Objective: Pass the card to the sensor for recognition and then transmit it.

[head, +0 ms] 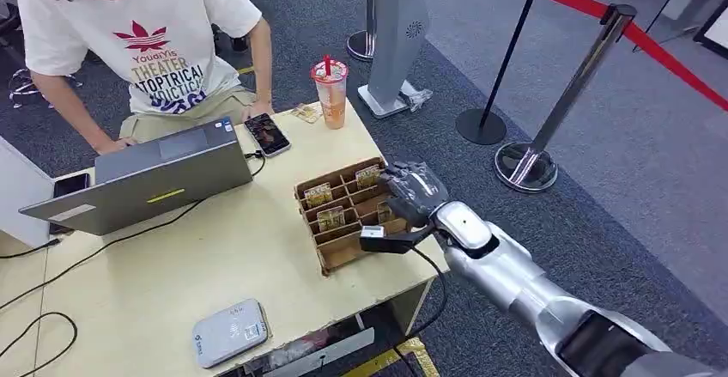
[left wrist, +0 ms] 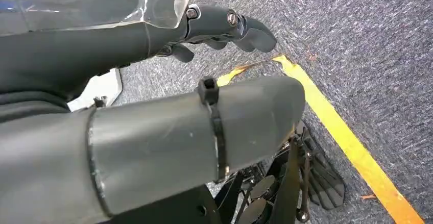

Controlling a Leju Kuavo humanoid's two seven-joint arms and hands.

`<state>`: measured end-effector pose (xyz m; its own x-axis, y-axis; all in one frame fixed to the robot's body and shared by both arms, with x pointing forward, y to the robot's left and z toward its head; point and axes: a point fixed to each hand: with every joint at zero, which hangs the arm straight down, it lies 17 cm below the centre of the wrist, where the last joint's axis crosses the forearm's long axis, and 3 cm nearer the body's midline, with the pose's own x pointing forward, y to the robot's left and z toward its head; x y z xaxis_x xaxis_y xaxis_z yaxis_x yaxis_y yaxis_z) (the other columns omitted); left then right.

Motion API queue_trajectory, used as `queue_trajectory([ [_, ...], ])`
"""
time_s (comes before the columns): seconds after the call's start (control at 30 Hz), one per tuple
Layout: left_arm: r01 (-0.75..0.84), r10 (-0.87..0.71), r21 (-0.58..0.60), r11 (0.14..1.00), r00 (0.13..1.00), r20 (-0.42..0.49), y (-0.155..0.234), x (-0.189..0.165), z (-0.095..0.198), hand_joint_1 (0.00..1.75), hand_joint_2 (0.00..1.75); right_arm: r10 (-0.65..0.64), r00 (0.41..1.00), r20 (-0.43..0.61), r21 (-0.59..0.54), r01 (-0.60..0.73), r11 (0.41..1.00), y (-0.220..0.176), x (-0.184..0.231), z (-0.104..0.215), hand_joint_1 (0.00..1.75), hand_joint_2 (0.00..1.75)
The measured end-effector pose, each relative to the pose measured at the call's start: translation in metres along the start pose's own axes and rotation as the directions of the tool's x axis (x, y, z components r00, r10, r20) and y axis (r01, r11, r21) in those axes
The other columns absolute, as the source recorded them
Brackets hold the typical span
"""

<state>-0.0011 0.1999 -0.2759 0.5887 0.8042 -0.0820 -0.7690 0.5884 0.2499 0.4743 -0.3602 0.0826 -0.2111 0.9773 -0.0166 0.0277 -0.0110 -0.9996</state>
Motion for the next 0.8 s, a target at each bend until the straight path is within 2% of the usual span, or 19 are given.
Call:
queue_trajectory([
  [0.4,-0.001,0.001,0.000,1.000,1.000,-0.001,0.0003,-0.0003,-0.0001,0.00,0.00,0.006,1.000,0.003,-0.004,-0.006,1.000,-0.0024,-0.0005,0.0021,0.96,1.75],
  [0.8,-0.004,0.004,0.001,1.000,1.000,0.000,0.0003,-0.0001,-0.0001,0.00,0.00,0.006,1.000,0.006,0.009,-0.006,1.000,0.0022,0.0009,0.0045,1.12,1.75],
])
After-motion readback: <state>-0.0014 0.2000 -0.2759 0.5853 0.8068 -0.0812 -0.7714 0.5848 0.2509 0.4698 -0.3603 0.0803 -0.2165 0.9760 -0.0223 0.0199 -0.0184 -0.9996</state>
